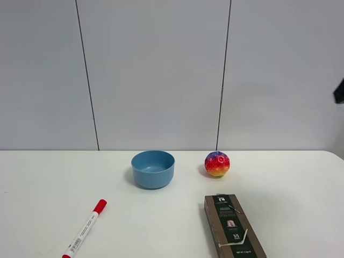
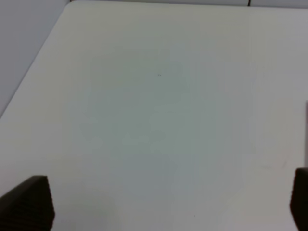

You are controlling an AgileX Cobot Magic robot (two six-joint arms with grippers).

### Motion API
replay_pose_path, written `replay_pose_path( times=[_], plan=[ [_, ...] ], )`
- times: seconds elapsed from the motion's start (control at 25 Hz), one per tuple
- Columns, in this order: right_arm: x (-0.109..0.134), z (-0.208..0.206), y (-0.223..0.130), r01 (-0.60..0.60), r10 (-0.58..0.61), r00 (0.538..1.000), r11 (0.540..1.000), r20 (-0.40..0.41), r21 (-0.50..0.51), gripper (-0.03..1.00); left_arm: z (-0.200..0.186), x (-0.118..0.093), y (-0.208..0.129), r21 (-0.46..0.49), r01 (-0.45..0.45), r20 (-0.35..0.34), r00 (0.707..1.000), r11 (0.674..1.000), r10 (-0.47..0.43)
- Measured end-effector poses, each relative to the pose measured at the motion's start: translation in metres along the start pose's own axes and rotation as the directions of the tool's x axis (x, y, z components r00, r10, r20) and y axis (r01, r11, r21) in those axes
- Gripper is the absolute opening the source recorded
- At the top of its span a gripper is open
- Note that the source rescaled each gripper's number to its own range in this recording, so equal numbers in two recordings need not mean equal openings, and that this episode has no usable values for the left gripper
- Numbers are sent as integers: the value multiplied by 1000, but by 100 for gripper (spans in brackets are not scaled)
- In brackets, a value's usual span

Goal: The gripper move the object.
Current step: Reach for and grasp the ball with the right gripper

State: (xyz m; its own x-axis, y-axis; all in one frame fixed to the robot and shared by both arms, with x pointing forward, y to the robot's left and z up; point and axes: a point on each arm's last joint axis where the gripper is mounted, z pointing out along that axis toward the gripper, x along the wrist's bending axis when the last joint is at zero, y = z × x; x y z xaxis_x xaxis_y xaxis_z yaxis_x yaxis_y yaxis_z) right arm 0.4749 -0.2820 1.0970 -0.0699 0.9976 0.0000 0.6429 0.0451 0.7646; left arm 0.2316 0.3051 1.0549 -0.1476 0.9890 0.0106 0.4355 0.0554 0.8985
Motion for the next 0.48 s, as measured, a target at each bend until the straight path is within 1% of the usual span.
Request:
replay_pose_path(
  times=[0.16,0.32,0.48],
  plan=[
    [23,51,20,52,-51,997,999,-61,11,100,0,0,0,0,0,0,1000,1000,0],
    [38,94,38,74,-73,994,997,-86,14,100,0,0,0,0,0,0,1000,1000,0],
    [50,130,47,91,-87,991,995,-103,41,100,0,0,0,0,0,0,1000,1000,0]
  ],
)
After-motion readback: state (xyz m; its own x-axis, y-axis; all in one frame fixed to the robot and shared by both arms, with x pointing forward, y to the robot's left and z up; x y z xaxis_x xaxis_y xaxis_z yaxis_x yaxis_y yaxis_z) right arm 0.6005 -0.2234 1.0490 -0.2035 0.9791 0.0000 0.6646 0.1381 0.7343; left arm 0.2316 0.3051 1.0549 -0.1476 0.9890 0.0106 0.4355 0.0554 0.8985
